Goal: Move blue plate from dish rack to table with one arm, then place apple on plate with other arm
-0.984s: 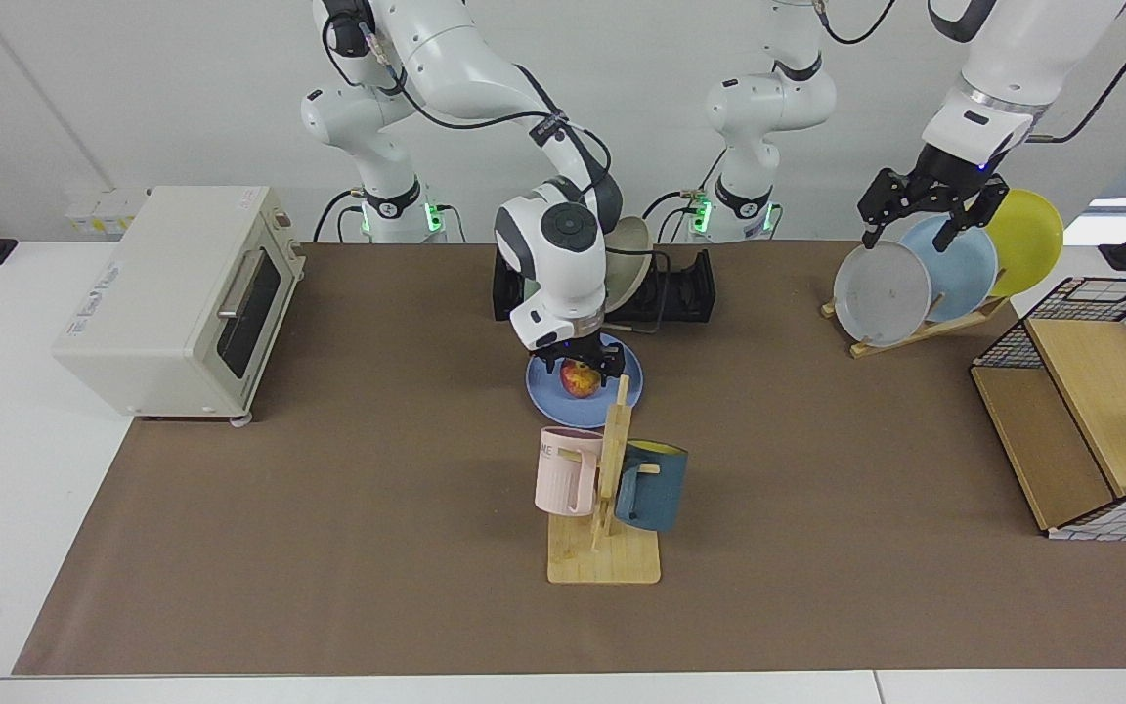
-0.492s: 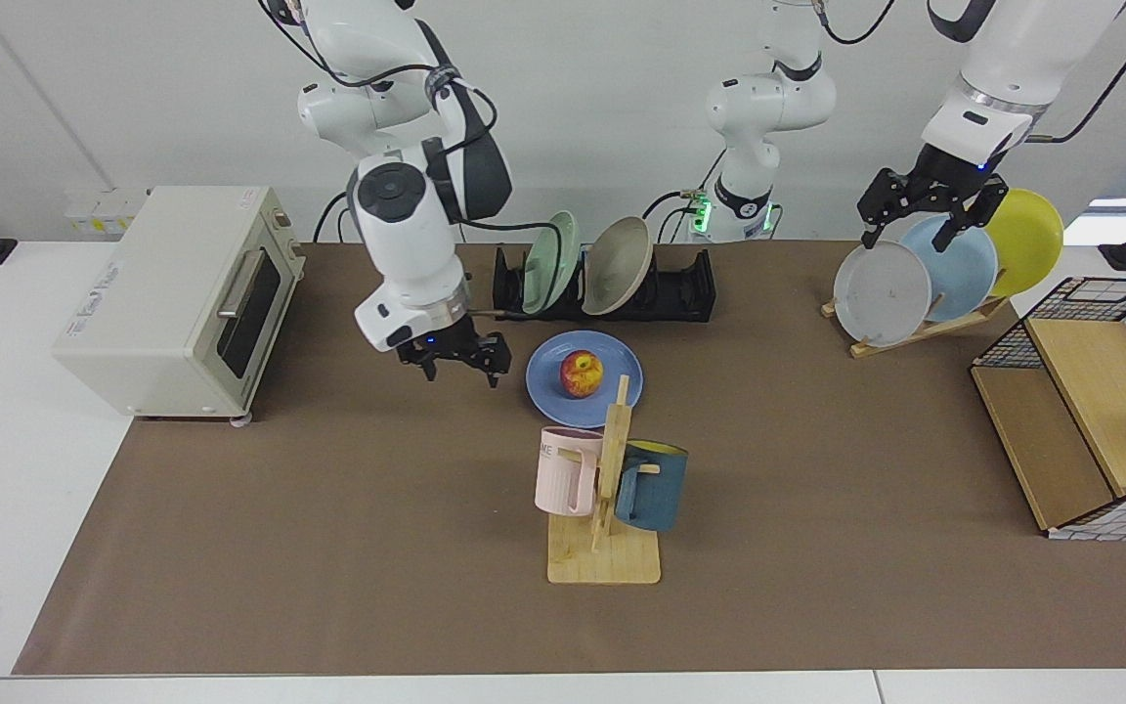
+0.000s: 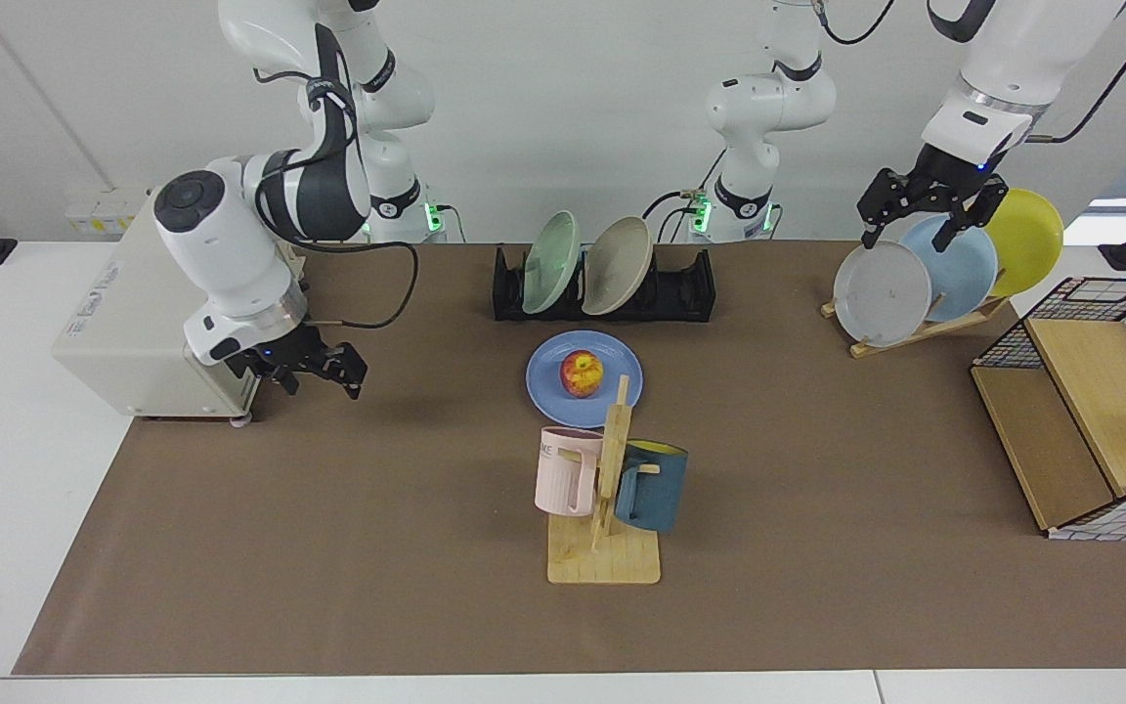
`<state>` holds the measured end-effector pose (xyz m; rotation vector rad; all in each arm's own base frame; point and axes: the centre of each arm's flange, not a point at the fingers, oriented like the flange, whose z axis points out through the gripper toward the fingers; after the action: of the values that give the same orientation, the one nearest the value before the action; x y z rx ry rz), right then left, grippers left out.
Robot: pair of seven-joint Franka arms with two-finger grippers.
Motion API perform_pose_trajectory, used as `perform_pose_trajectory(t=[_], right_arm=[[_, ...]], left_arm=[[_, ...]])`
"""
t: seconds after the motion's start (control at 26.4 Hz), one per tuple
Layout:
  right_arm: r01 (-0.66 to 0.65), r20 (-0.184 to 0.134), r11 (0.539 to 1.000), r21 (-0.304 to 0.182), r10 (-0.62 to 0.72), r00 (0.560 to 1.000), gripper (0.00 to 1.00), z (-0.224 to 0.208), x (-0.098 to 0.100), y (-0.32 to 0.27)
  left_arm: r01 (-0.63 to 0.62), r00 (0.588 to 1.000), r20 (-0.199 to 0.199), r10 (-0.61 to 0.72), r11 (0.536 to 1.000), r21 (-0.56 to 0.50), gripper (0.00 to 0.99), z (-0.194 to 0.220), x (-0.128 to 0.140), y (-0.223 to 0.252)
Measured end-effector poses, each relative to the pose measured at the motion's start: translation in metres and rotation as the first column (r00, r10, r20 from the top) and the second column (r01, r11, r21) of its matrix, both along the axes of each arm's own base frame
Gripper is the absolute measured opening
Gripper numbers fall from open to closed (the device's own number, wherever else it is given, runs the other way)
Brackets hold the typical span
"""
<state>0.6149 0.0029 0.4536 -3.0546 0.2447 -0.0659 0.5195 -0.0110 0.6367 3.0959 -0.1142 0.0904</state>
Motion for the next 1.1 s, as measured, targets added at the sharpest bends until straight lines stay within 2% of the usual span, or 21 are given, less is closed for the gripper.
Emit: perform_pose_trajectory(t=[0.15,0.34,0.49,0.57,0.72,0.95,1.1], right_arm=[[-0.007,0.008,1.000,-0.012,0.007,1.000,1.00,0.039,-0.007,-0.005],[-0.048,-0.025,0.998,-0.028,0.048,0.999,1.00,0.086,-0.019,-0.002],[-0.075,-0.009,0.997,-0.029,0.074,0.997,1.00,0.123,-0.022,0.000],[-0.081,0.003,0.996,-0.030,0.081,0.997,1.00,0.128,-0.021,0.001],[-0.097,0.003,0.995,-0.029,0.098,0.995,1.00,0.123,-0.023,0.005],[-0.224,0.027,0.974,-0.040,0.225,0.974,1.00,0.113,-0.026,0.001],[-0.217,0.029,0.975,-0.040,0.219,0.975,1.00,0.114,-0.028,0.003]], left_arm=[[0.000,1.000,0.000,0.000,1.000,0.000,0.991,0.000,0.000,0.000],[0.000,1.000,0.000,0.000,1.000,0.000,0.991,0.000,0.000,0.000],[0.000,1.000,0.000,0.000,1.000,0.000,0.991,0.000,0.000,0.000],[0.000,1.000,0.000,0.000,1.000,0.000,0.991,0.000,0.000,0.000],[0.000,1.000,0.000,0.000,1.000,0.000,0.991,0.000,0.000,0.000],[0.001,1.000,0.000,-0.001,1.000,0.000,0.991,0.000,0.000,0.000],[0.001,1.000,0.000,-0.001,1.000,0.000,0.991,0.000,0.000,0.000]])
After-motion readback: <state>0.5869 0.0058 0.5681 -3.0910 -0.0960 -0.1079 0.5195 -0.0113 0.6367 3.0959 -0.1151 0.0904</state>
